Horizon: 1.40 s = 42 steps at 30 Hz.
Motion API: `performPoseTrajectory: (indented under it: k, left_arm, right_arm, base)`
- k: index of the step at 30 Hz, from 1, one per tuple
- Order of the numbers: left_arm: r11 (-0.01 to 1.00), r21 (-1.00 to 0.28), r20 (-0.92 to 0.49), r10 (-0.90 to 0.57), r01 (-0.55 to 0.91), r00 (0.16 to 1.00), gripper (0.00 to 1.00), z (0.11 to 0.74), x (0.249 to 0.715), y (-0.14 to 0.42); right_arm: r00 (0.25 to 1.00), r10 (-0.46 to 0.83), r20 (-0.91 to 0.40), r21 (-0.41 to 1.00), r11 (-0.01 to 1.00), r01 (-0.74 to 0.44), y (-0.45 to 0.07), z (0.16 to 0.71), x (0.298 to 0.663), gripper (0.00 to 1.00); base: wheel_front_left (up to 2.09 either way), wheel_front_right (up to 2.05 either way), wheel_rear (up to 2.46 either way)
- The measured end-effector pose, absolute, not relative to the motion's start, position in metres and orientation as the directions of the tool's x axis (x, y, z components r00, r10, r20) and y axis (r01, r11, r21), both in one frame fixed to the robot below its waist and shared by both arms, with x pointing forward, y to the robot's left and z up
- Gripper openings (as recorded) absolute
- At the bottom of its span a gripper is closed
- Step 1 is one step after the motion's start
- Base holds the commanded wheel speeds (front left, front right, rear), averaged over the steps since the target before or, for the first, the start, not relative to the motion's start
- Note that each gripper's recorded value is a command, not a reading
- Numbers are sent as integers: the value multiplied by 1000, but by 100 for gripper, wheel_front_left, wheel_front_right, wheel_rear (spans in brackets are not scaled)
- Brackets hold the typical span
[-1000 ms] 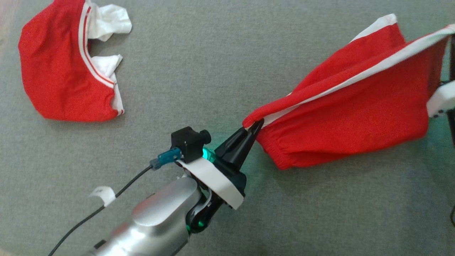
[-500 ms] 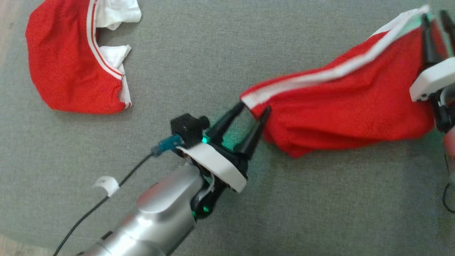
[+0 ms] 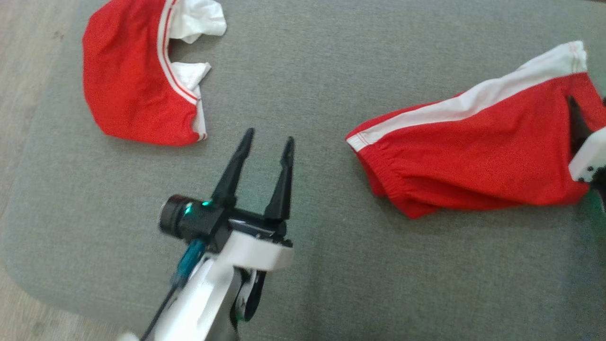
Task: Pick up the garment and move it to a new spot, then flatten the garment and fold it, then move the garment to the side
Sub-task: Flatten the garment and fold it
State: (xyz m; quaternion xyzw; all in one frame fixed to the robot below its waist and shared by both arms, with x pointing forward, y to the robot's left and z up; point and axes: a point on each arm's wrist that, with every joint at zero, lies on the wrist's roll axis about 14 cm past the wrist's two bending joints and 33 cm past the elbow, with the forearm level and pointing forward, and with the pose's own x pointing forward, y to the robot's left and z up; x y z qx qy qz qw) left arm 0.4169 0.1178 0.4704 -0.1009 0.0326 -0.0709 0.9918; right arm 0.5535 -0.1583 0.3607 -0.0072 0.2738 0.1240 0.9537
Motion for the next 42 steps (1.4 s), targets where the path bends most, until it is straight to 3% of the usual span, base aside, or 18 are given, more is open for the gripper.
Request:
performPoseTrajectory:
  k: [3, 4, 5, 6, 11, 17, 26, 30, 34, 42]
  left_arm:
    - [988, -145, 12, -61, 62, 998, 100, 490, 407, 137]
    - [988, -147, 23, -39, 42, 999, 100, 494, 402, 142]
    - [989, -142, 25, -22, 25, 999, 100, 495, 397, 147]
    - [990, -137, 20, -3, 5, 1000, 100, 494, 391, 152]
    - [992, -106, -2, 65, -65, 998, 100, 488, 368, 170]
    - [996, -77, 9, 55, -54, 998, 100, 490, 361, 169]
    - [992, -97, 35, -79, 82, 996, 100, 494, 367, 134]
    - [985, -106, 37, -132, 135, 991, 100, 493, 372, 118]
    - [979, -109, 37, -170, 173, 985, 100, 493, 372, 108]
    - [974, -129, 64, -178, 184, 982, 100, 503, 366, 104]
  right_arm:
    - [776, 234, -586, 88, 970, -227, -159, 354, 548, 100]
    - [765, 236, -600, 98, 970, -222, -160, 353, 547, 78]
    - [754, 239, -611, 110, 970, -219, -160, 353, 545, 31]
    - [745, 246, -620, 125, 968, -216, -158, 353, 542, 0]
    - [756, 252, -604, 168, 968, -188, -161, 358, 529, 0]
    - [813, 189, -552, 117, 982, -149, -193, 374, 512, 0]
    - [855, -43, -517, -3, 999, 48, -301, 395, 463, 0]
    - [884, -73, -462, -23, 997, 71, -317, 413, 460, 0]
    - [921, -24, -388, -10, 1000, 22, -298, 436, 467, 0]
    - [951, 214, -222, 109, 975, -194, -194, 493, 484, 0]
  base:
    - [0, 0, 0]
    - [0, 0, 0]
    - [0, 0, 0]
    - [0, 0, 0]
    - [0, 0, 0]
    - [0, 0, 0]
    - [0, 0, 0]
    - [0, 0, 0]
    - [0, 0, 0]
    - [0, 0, 0]
